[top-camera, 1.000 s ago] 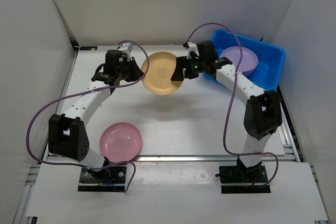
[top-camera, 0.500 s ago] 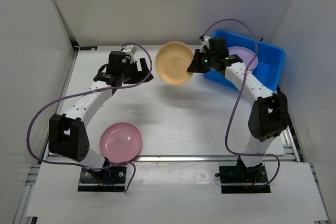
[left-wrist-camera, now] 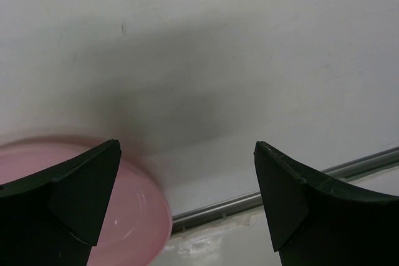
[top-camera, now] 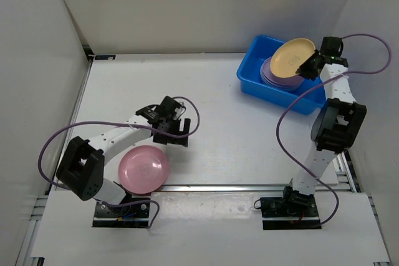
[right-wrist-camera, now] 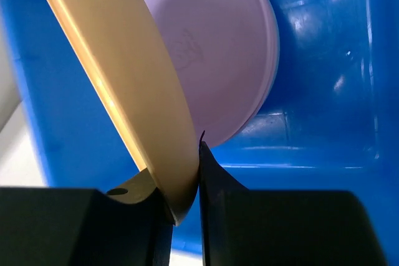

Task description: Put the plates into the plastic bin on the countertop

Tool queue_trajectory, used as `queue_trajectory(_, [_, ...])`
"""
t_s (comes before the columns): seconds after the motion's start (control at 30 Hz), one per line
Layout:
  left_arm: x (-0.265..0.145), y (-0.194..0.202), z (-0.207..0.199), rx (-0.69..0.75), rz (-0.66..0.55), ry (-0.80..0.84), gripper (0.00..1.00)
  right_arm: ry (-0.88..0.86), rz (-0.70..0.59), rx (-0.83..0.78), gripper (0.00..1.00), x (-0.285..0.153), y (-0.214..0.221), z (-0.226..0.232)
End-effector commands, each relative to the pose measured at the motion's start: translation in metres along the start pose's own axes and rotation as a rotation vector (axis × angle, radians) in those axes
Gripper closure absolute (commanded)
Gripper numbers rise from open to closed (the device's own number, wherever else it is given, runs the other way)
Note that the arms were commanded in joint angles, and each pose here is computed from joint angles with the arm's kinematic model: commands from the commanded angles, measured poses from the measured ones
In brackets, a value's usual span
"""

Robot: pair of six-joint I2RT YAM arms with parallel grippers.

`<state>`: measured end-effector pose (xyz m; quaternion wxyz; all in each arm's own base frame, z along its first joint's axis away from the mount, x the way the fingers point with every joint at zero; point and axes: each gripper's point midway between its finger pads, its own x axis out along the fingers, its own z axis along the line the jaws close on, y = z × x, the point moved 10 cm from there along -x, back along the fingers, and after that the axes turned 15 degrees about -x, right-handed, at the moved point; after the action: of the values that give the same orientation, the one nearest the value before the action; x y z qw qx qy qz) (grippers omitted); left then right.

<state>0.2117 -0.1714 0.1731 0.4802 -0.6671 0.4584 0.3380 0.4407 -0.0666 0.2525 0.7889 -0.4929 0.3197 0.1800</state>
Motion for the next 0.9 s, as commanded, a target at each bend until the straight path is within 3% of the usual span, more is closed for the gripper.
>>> queue_trajectory(0.0, [-0.010, 0.024, 0.009, -0.040, 0.046, -0.074, 0.01, 0.041, -0.004, 0.056, 0.97, 0.019, -0.002, 0.006])
queue_trajectory(0.23, [-0.005, 0.043, 0.013, -0.061, 0.091, -0.121, 0.01, 0.062, 0.026, 0.129, 0.78, 0.053, -0.010, 0.007])
queue_trajectory(0.27, [-0.004, 0.047, 0.013, -0.055, 0.102, -0.131, 0.01, 0.066, 0.029, 0.132, 0.70, 0.053, -0.009, 0.007])
queue_trajectory(0.3, [-0.002, 0.048, 0.014, -0.062, 0.107, -0.144, 0.01, 0.068, 0.036, 0.143, 0.52, 0.052, -0.007, 0.008])
queue_trajectory(0.53, [0.002, 0.060, 0.020, -0.105, 0.157, -0.195, 0.04, 0.160, -0.043, 0.130, 0.04, 0.020, -0.010, 0.003])
queue_trajectory(0.67, [0.009, 0.067, 0.025, -0.108, 0.178, -0.264, 0.12, 0.161, -0.085, 0.092, 0.01, -0.006, -0.016, 0.007])
queue_trajectory(0.77, [0.016, 0.071, 0.028, -0.106, 0.200, -0.311, 0.25, 0.170, -0.109, 0.057, 0.01, -0.030, -0.017, 0.012])
queue_trajectory(0.87, [0.023, 0.073, 0.029, -0.100, 0.192, -0.351, 0.46, 0.149, -0.135, 0.031, 0.01, -0.052, -0.014, 0.016])
